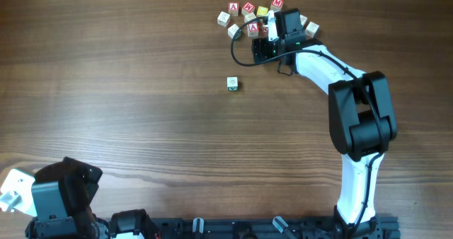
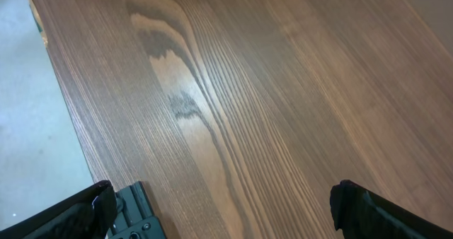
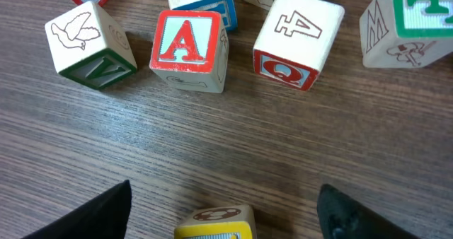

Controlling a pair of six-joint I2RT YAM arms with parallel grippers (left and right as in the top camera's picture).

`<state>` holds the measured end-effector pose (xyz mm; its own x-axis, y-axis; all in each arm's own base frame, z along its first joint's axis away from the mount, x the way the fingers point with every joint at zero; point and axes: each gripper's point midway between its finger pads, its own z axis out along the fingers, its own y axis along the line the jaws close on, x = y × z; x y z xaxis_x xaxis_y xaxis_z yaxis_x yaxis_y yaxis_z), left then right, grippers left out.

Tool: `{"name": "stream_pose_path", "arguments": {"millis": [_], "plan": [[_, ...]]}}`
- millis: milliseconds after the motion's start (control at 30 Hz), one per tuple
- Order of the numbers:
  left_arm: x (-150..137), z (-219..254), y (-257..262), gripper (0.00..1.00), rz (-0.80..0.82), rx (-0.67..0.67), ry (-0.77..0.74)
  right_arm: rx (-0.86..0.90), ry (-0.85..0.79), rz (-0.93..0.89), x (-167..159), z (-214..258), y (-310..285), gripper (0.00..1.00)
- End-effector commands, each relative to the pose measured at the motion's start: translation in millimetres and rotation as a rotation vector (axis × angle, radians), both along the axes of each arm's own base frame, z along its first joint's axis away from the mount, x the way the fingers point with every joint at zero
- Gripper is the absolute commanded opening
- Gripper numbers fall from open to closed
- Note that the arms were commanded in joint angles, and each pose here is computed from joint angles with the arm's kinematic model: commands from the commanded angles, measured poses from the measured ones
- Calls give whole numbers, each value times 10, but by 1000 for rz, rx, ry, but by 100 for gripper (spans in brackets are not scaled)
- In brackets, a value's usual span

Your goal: Form a horizontal line

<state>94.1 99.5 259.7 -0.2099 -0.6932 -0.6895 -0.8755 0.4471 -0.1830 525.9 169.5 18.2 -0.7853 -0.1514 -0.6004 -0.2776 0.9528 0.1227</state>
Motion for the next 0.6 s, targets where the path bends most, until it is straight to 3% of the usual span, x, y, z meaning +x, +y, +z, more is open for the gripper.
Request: {"name": "stream_pose_path", "arguments": {"millis": [0, 33, 200, 300, 433, 567], "plan": [[-21, 1, 15, 100, 21, -1, -12, -49, 31, 4, -50, -112, -37, 65], [-21, 1, 15, 100, 21, -1, -12, -52, 42, 4, -74, -128, -39, 55], [-21, 1, 15, 100, 21, -1, -12, -10, 84, -66, -143, -57, -47, 22], [-21, 1, 15, 100, 21, -1, -12, 14, 54, -76, -184, 328, -15, 20], [-21, 1, 15, 100, 21, -1, -12, 47, 93, -90, -560, 866, 133, 19], [-21, 1, 15, 100, 21, -1, -12, 60, 239, -141, -969, 657, 342, 19]]}}
